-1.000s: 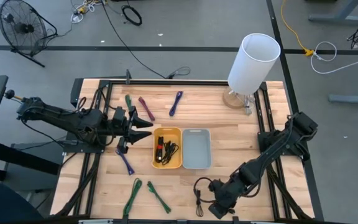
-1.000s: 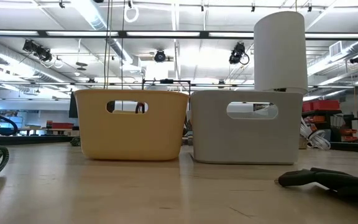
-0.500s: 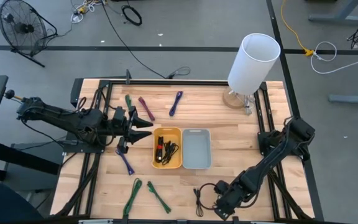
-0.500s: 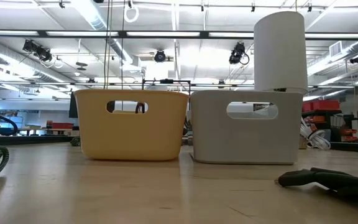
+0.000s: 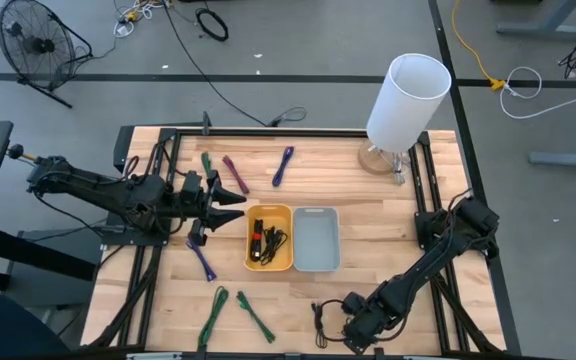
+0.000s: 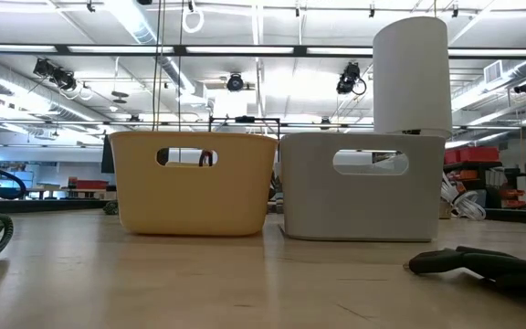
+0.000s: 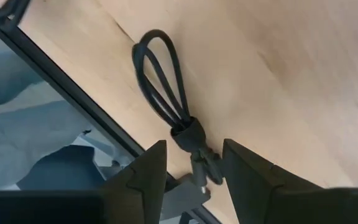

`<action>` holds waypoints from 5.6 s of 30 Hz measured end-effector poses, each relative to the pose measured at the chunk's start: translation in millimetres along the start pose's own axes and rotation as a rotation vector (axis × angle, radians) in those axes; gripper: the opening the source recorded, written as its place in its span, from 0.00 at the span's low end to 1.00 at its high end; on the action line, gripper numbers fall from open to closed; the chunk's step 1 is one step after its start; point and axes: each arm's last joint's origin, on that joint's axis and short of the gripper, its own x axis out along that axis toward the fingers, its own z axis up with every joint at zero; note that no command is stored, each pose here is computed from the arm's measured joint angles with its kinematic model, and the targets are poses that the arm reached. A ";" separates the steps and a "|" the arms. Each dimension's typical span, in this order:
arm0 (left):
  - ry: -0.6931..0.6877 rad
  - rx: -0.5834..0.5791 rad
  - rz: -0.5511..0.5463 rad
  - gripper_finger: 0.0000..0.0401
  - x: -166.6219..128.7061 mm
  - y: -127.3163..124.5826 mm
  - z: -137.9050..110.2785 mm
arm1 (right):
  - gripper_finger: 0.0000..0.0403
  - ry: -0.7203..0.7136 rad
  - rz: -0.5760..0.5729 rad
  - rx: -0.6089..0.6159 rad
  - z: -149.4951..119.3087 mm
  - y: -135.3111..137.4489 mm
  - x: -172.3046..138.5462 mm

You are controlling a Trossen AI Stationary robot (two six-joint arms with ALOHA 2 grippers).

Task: Pick & Place USB Port
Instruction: Put the black charger cable into the yellow bin

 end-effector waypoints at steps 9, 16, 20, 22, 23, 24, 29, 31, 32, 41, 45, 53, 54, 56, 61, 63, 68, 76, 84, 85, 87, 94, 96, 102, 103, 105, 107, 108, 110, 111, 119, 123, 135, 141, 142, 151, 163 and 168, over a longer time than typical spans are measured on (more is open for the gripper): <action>0.000 -0.006 0.000 0.45 0.0 0.0 0.0 | 0.39 0.015 0.001 -0.022 3.6 1.6 16.2; 0.000 -0.007 0.000 0.45 0.0 0.0 0.0 | 0.37 0.047 -0.022 -0.025 5.1 0.4 23.8; 0.000 -0.007 0.000 0.45 0.0 0.0 0.0 | 0.18 0.059 -0.054 -0.016 5.1 -2.8 24.3; 0.000 -0.007 0.000 0.45 0.0 0.0 0.0 | 0.07 0.069 -0.054 -0.032 5.0 -2.9 24.4; 0.000 -0.007 0.000 0.45 0.0 0.0 0.0 | 0.05 0.076 -0.049 -0.039 5.0 -2.5 24.6; 0.000 -0.007 0.000 0.45 0.0 0.0 0.0 | 0.05 0.082 -0.044 -0.040 5.1 -2.2 24.7; 0.000 -0.007 0.000 0.45 0.0 0.0 0.0 | 0.05 0.110 0.005 -0.058 6.7 0.3 17.0; 0.000 -0.007 0.000 0.45 0.0 0.0 0.0 | 0.05 0.096 0.037 -0.066 4.3 2.2 3.7; 0.000 -0.007 0.000 0.45 0.0 0.0 0.0 | 0.05 0.085 0.073 -0.072 3.7 4.5 -7.5; -0.003 -0.003 0.008 0.45 -0.1 0.2 0.1 | 0.05 -0.268 0.319 -0.049 1.4 2.4 -113.4; -0.005 -0.003 0.014 0.45 0.0 0.4 0.2 | 0.05 -0.567 0.415 -0.052 8.8 -5.7 -161.7; -0.013 -0.009 0.012 0.45 -0.1 0.2 1.0 | 0.04 -1.137 0.491 -0.186 32.9 -15.0 -234.6; -0.016 -0.010 0.011 0.45 0.0 0.1 1.2 | 0.04 -1.181 0.497 -0.202 38.0 -15.3 -241.4; -0.023 -0.013 0.012 0.45 -0.1 -0.1 1.9 | 0.04 -1.252 0.502 -0.230 49.0 -16.4 -252.0; -0.034 -0.033 0.032 0.45 0.2 0.4 2.3 | 0.04 -1.341 0.555 -0.324 78.8 -19.1 -271.4; -0.034 -0.035 0.033 0.45 0.2 0.4 2.3 | 0.04 -1.367 0.583 -0.358 90.9 -20.0 -276.4; -0.034 -0.037 0.056 0.45 2.2 1.1 0.5 | 0.04 -1.426 0.629 -0.414 116.1 -21.4 -283.1; -0.064 -0.055 0.084 0.45 13.5 7.3 -2.0 | 0.04 -1.451 0.705 -0.483 146.9 -18.7 -278.9; -0.071 -0.074 0.067 0.45 27.4 15.9 -7.2 | 0.04 -1.414 0.696 -0.476 161.7 -20.0 -269.9; -0.056 -0.078 0.066 0.45 30.0 17.4 -10.0 | 0.04 -1.416 0.694 -0.474 162.4 -20.6 -270.3; -0.052 -0.094 0.056 0.45 34.1 19.8 -12.4 | 0.04 -1.422 0.693 -0.471 163.6 -21.7 -271.4; -0.072 -0.118 0.011 0.45 43.5 24.8 -14.9 | 0.04 -1.397 0.682 -0.480 167.6 -25.5 -271.1; -0.080 -0.118 -0.006 0.45 43.5 25.5 -13.1 | 0.04 -1.383 0.658 -0.472 168.9 -26.9 -269.1; -0.074 -0.116 -0.006 0.45 43.9 26.8 -13.5 | 0.04 -1.372 0.624 -0.455 175.7 -28.8 -263.9; -0.069 -0.115 -0.004 0.45 44.0 27.0 -14.1 | 0.04 -1.378 0.628 -0.453 177.1 -28.8 -264.0; -0.057 -0.114 0.001 0.45 47.2 28.0 -18.0 | 0.04 -1.381 0.629 -0.450 178.7 -29.9 -264.6; -0.038 -0.112 0.011 0.45 49.7 29.1 -22.1 | 0.03 -1.384 0.637 -0.446 179.2 -30.3 -265.5; -0.034 -0.117 0.012 0.45 51.3 29.6 -24.0 | 0.03 -1.384 0.636 -0.445 179.9 -31.0 -265.8; -0.029 -0.138 0.012 0.45 55.4 30.4 -27.9 | 0.03 -1.385 0.634 -0.445 180.5 -31.6 -266.1; -0.017 -0.141 0.016 0.45 56.0 31.0 -30.0 | 0.03 -1.388 0.637 -0.445 180.4 -31.4 -266.4; -0.021 -0.134 0.042 0.40 60.3 34.2 -33.8 | 0.03 -1.388 0.639 -0.444 180.7 -31.7 -266.7; -0.021 -0.133 0.035 0.15 60.6 36.2 -33.0 | 0.03 -1.375 0.636 -0.450 180.8 -32.0 -265.7; -0.031 -0.166 0.081 0.12 60.9 42.4 -31.9 | 0.27 -1.378 0.623 -0.443 183.7 -35.0 -266.7; 0.016 -0.224 0.196 0.12 52.9 45.8 -32.4 | 0.35 -1.381 0.602 -0.424 189.6 -40.9 -268.3; 0.029 -0.236 0.220 0.12 50.3 46.3 -32.3 | 0.36 -1.382 0.599 -0.422 190.6 -41.9 -268.6; 0.279 -0.399 0.473 0.12 16.6 52.4 -47.1 | 0.37 -1.367 0.598 -0.425 199.0 -51.9 -273.1; 0.434 -0.682 0.604 0.12 4.6 47.2 -91.9 | 0.37 -1.381 0.669 -0.486 200.1 -53.0 -280.6; 0.427 -0.794 0.604 0.12 4.2 44.1 -109.2 | 0.37 -1.379 0.668 -0.510 199.9 -52.8 -280.7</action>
